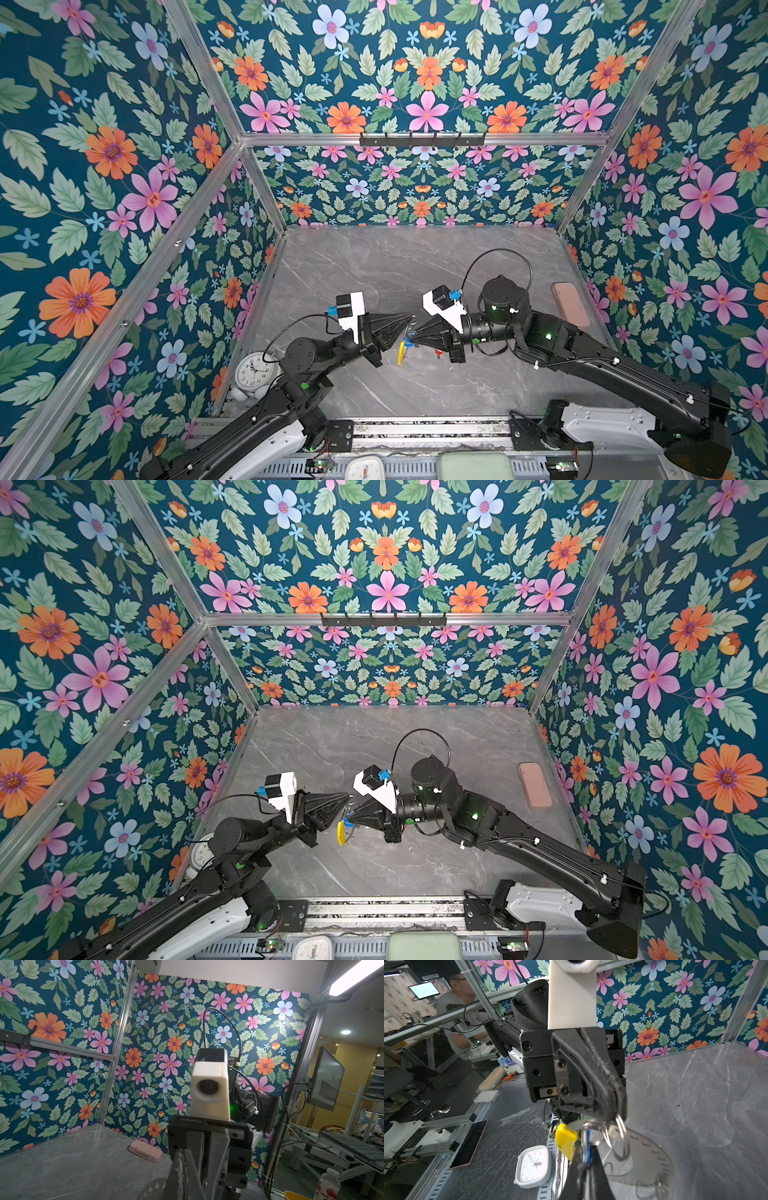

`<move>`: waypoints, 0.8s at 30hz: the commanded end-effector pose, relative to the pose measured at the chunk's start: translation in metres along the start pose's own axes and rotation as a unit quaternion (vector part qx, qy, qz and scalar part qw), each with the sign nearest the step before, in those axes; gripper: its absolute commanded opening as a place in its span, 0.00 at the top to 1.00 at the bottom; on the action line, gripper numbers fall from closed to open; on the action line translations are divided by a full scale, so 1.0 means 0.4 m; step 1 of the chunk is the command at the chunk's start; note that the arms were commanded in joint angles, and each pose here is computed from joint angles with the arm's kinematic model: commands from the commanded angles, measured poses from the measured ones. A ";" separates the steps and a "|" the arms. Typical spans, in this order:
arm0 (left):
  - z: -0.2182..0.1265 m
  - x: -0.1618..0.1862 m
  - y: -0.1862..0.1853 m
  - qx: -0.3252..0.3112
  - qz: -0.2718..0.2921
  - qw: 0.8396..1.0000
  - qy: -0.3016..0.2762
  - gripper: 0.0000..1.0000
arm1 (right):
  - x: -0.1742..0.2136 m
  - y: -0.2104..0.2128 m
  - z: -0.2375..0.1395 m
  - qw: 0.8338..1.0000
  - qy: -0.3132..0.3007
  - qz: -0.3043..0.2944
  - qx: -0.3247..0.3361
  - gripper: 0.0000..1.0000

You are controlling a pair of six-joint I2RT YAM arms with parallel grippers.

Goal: Remove the keys from the keyring

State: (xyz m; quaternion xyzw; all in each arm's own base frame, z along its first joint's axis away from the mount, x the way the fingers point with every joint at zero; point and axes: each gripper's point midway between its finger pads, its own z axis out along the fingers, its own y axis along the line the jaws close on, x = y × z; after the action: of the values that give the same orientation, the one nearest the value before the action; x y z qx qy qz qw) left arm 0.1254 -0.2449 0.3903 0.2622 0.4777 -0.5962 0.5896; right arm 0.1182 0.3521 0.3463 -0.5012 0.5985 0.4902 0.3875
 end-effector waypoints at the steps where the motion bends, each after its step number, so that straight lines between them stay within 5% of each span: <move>1: 0.001 -0.027 -0.012 0.007 0.007 1.000 -0.016 1.00 | -0.009 -0.006 -0.005 1.000 -0.010 -0.004 0.011 0.75; 5: -0.001 -0.030 -0.015 0.008 0.008 1.000 -0.017 1.00 | -0.017 0.003 -0.033 0.999 -0.031 -0.014 0.022 0.58; 12: 0.000 -0.031 -0.023 0.018 0.006 1.000 -0.018 1.00 | -0.108 -0.020 -0.111 0.991 -0.133 0.013 0.007 0.49; 19: -0.002 -0.036 -0.020 0.014 0.007 1.000 -0.025 1.00 | -0.134 -0.030 -0.070 0.989 -0.142 0.032 -0.034 0.48; 24: -0.006 -0.038 -0.013 0.004 0.010 1.000 -0.027 1.00 | -0.128 -0.030 -0.062 0.989 -0.138 0.041 -0.043 0.56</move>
State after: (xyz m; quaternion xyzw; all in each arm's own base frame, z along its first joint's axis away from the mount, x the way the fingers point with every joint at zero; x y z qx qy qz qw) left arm 0.1240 -0.2429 0.3926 0.2586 0.4762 -0.5999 0.5886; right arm 0.1464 0.3392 0.3842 -0.4177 0.5617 0.5772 0.4205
